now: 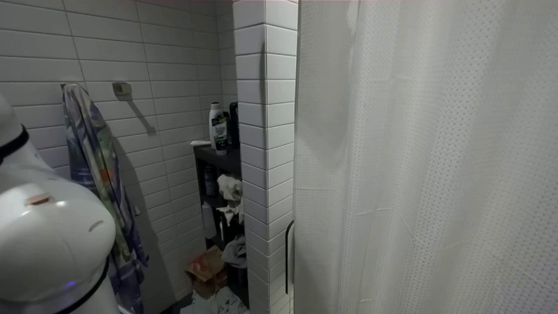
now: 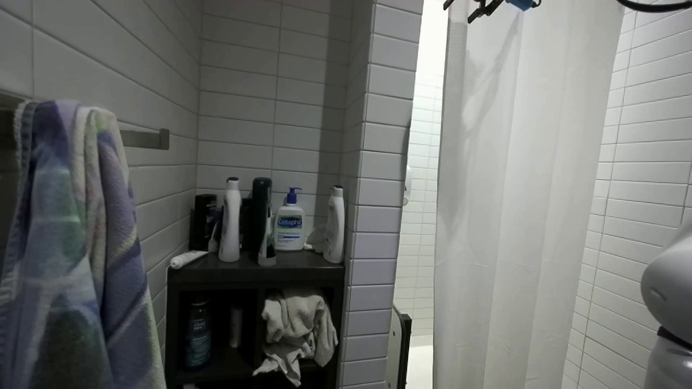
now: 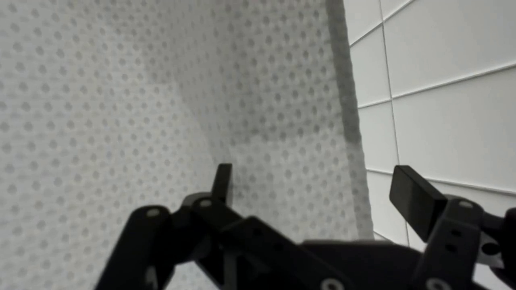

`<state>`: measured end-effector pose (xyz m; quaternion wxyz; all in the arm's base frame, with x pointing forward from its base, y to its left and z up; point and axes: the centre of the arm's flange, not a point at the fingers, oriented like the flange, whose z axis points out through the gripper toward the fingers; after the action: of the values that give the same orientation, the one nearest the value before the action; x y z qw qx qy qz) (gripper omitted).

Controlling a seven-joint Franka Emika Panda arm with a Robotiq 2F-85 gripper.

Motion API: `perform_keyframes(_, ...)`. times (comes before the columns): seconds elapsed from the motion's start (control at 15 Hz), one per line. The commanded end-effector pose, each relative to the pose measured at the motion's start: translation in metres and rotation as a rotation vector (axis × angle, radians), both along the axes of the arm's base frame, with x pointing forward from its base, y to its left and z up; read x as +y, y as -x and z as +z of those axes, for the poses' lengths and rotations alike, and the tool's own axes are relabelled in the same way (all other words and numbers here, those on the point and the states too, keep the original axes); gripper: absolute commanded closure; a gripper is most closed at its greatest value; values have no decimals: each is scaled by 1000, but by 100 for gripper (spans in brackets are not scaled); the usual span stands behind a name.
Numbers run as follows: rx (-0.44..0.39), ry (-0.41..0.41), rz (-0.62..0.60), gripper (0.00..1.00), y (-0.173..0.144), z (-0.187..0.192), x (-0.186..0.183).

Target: Slide the shower curtain to the right

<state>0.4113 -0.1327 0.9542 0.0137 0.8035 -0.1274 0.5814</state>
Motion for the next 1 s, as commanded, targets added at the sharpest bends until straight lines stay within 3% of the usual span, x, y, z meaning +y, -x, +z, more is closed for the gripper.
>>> perform_keyframes(0.0, -18, 13, -25, 0, -7, 6, -8)
perform_keyframes(0.07, -21, 14, -28, 25, -7, 5, -9)
perform_keyframes(0.2, -28, 14, -33, 32, -6, 4, -13)
perform_keyframes(0.73, -37, 23, -62, 94, -6, 1, -24)
perform_keyframes(0.8, -39, 30, -74, 99, -6, 1, -26)
perform_keyframes(0.93, -45, 43, -112, 100, -4, 2, -31)
